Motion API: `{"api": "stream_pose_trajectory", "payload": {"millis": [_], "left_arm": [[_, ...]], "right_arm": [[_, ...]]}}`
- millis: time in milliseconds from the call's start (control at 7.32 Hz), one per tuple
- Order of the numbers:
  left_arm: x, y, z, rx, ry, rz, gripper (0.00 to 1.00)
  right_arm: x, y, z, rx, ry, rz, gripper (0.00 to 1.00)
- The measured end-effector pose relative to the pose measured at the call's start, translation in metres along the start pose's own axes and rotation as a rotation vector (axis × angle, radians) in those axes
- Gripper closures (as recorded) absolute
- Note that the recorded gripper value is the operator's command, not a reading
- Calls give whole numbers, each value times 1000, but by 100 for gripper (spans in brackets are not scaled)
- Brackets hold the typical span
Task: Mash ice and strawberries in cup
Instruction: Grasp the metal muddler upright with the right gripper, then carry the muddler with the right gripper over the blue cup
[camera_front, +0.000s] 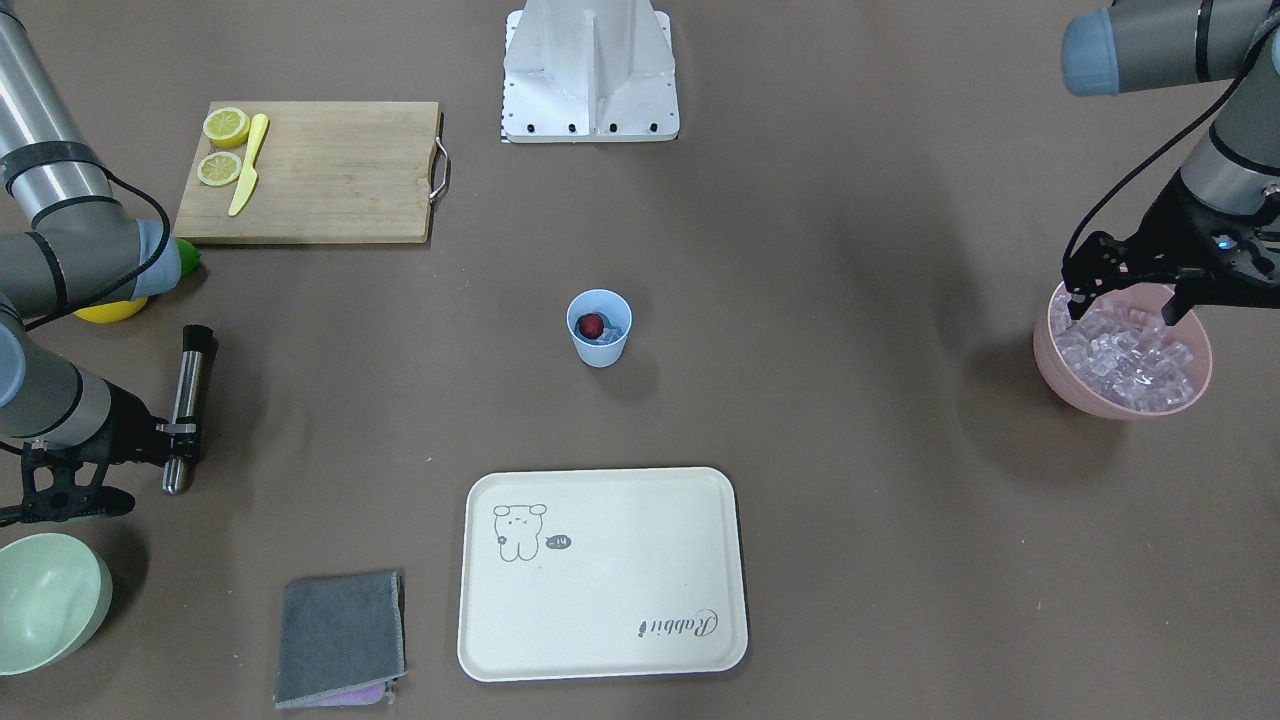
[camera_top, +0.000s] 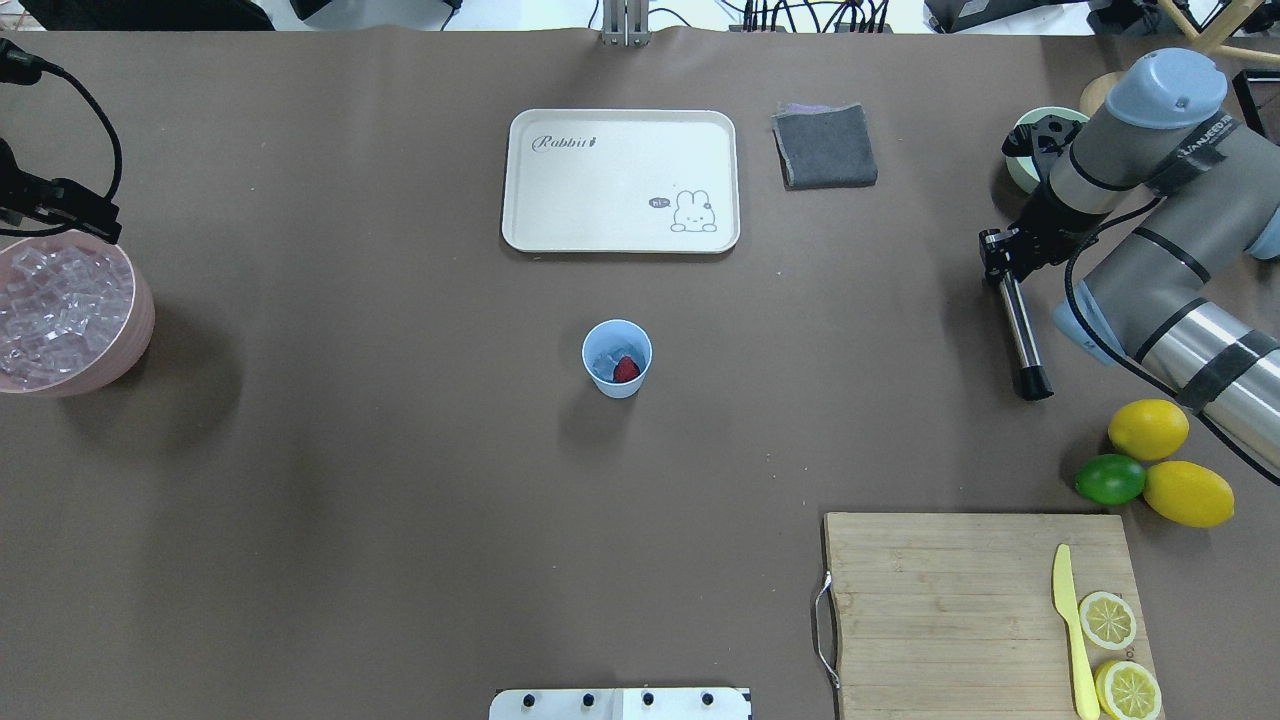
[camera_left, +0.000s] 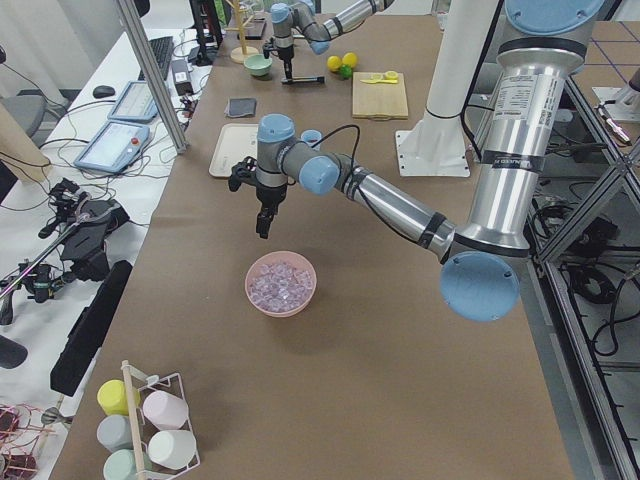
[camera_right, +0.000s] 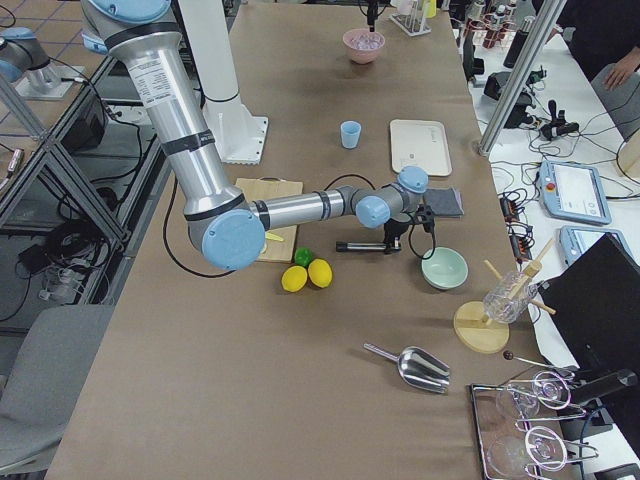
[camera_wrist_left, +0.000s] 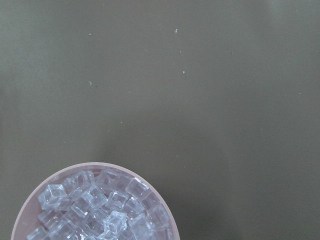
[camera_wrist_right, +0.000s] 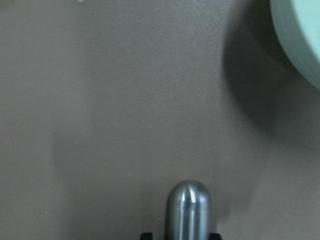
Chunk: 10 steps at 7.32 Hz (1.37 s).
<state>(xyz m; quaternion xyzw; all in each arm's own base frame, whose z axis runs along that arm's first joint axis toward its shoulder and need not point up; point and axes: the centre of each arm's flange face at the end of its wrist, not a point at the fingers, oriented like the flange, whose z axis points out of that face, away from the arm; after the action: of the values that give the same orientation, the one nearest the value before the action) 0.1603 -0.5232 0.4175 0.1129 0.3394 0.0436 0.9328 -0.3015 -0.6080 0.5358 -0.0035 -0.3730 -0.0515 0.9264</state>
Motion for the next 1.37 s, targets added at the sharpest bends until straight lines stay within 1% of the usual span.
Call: {"api": "stream_pose_trajectory", "payload": {"millis": [137, 273, 410, 547, 683, 956, 1093, 1230, 1366], "left_arm": [[0, 0, 0, 0, -2, 0, 3], [-1, 0, 0, 1, -2, -1, 3], [0, 0, 0, 1, -2, 0, 3], [0, 0, 0, 2, -2, 0, 3], [1, 0, -1, 3, 0, 1, 3], [1, 0, -4, 7, 2, -7, 3], [1, 1, -5, 7, 2, -11, 3], [-1, 1, -6, 6, 0, -18, 3], [-4, 2, -5, 4, -2, -36, 3]], "right_arm": [[-2, -4, -13, 17, -12, -2, 100], [-12, -7, -36, 55, -30, -18, 100], [-33, -6, -67, 117, -51, -53, 100], [-57, -1, -102, 190, -72, -98, 100], [-84, 9, -138, 266, -96, -145, 100], [-151, 37, -195, 398, -152, -258, 100], [-191, 48, -221, 451, -191, -318, 100], [-226, 58, -237, 491, -221, -370, 100], [-255, 67, -246, 530, -242, -413, 100]]}}
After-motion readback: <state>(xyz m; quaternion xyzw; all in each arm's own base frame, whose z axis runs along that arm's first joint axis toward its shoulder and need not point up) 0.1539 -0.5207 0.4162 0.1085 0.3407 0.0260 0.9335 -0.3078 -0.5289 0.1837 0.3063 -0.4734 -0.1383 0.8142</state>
